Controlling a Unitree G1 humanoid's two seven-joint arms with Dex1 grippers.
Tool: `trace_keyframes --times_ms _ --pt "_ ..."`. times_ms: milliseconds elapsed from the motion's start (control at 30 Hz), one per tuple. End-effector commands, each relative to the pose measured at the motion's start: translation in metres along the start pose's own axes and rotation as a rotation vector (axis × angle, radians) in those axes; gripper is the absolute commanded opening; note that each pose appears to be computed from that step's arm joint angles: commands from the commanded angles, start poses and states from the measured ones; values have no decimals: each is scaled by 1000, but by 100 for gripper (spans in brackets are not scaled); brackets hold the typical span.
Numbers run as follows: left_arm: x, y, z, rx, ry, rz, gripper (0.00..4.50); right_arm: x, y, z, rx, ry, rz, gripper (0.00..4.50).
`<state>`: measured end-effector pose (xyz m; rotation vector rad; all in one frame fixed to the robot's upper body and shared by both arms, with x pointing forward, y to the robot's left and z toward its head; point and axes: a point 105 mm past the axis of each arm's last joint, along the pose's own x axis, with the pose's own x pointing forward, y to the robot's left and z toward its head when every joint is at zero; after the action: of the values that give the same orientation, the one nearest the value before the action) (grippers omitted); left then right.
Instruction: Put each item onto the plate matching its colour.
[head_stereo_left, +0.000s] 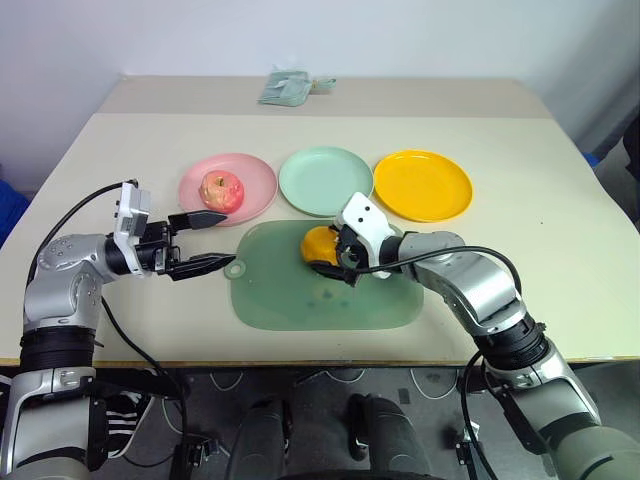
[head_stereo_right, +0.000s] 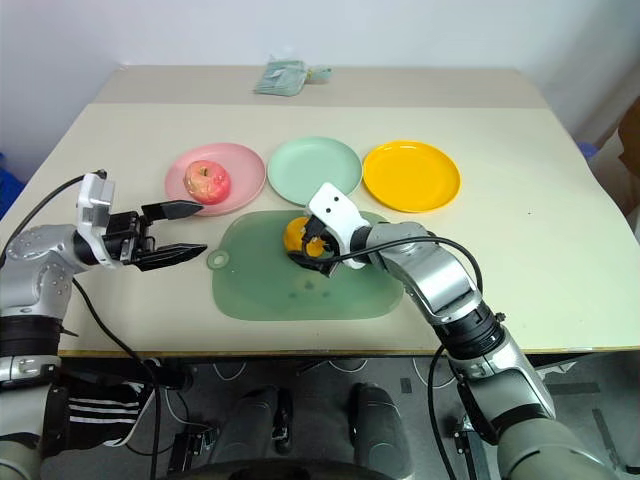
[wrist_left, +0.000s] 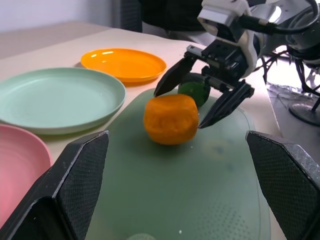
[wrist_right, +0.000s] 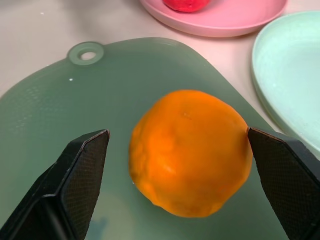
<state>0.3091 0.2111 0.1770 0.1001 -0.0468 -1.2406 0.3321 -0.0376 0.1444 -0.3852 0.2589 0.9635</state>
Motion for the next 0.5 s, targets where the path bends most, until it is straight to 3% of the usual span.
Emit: trace_keyframes --times_ms 33,200,500 --pt "0 0 11 35 -18 -3 447 2 3 4 -12 -16 2 450" --pt "1 0 12 35 -20 -7 447 -2 -7 12 -17 -41 -29 450" --pt "3 1 13 40 -20 -11 447 -6 7 34 16 -134 50 450"
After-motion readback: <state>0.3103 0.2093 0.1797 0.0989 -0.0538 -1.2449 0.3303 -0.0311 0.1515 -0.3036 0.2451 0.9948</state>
